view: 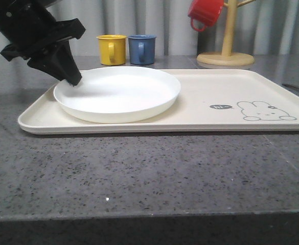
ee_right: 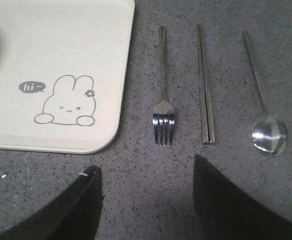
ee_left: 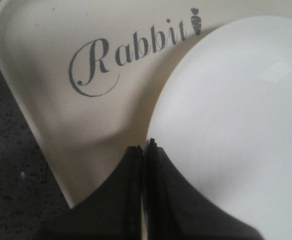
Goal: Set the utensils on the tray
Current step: 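Carry the plate over the tray, lower it and open left gripper, then raise the left gripper away from the plate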
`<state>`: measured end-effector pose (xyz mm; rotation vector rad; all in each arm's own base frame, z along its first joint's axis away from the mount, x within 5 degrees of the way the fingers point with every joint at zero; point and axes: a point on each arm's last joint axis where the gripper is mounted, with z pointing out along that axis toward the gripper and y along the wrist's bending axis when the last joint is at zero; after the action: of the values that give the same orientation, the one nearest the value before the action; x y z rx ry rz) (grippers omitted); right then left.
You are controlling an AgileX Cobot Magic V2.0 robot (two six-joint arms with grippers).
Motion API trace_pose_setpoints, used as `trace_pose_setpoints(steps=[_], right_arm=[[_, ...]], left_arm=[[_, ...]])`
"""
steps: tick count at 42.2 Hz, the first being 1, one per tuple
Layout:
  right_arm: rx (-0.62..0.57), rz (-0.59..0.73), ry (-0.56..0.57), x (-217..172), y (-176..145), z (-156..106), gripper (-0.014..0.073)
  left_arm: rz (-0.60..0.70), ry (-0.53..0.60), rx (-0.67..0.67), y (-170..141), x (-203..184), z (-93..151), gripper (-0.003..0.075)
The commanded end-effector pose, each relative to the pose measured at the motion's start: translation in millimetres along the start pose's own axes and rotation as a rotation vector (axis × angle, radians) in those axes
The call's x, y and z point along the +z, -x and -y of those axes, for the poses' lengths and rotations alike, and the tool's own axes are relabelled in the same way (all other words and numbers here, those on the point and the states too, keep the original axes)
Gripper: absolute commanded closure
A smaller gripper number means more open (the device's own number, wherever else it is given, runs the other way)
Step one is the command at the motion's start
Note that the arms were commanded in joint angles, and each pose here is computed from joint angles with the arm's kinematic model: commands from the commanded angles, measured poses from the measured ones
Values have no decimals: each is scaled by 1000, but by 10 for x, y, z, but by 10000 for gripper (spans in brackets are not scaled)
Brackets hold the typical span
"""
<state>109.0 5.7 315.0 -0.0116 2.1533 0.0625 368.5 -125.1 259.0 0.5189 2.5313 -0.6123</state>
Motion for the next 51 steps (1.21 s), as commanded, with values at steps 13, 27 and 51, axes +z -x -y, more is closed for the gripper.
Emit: trace_pose_setpoints(steps=[13, 27, 51], right_arm=[[-14, 90, -3, -45, 151, -1, 158], [-14, 91, -3, -45, 152, -1, 158], [21, 93, 25, -46, 154, -26, 158]], left_arm=[[89, -14, 64, 169, -421, 213, 253], [128, 31, 329, 24, -1059, 1030, 300], [265, 19, 490, -1188, -1790, 1552, 300]])
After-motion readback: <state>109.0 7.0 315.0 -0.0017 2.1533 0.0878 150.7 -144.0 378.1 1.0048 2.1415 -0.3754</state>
